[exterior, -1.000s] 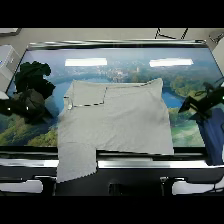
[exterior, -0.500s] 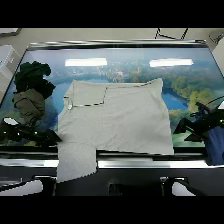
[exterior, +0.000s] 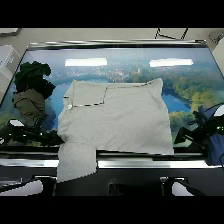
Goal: Fold the clothes and pants, and hang the long-sleeved shirts on hangers.
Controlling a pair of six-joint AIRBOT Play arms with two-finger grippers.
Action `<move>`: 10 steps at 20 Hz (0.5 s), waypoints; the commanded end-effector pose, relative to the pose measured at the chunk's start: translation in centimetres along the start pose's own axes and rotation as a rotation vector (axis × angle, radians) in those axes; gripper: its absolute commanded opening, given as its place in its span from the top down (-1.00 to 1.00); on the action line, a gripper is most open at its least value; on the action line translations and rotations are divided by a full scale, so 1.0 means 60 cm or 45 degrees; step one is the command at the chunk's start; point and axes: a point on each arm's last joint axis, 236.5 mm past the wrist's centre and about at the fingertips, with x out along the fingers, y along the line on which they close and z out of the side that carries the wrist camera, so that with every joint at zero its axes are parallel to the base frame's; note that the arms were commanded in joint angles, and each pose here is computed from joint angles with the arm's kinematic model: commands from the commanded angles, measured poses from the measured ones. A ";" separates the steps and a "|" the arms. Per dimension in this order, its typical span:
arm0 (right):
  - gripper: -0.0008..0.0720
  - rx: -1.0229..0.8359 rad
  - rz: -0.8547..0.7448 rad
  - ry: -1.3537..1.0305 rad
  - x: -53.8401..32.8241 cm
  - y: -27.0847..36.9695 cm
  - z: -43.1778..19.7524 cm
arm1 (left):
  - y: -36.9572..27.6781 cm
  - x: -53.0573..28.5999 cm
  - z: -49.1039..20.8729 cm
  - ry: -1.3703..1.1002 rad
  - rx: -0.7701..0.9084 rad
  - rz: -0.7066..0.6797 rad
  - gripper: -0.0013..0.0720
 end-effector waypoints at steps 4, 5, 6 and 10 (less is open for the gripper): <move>-0.75 0.054 0.040 0.015 0.106 -0.005 -0.013 | -0.011 0.002 -0.007 0.021 0.003 -0.032 0.87; -0.69 0.044 0.080 -0.024 0.111 0.007 -0.001 | -0.014 0.002 -0.008 0.025 0.001 -0.042 0.87; -0.68 0.030 0.134 -0.071 0.111 0.023 0.013 | -0.018 0.001 -0.011 0.033 -0.001 -0.055 0.87; -0.55 0.043 0.193 -0.105 0.112 0.040 0.027 | -0.020 0.001 -0.013 0.042 -0.001 -0.061 0.87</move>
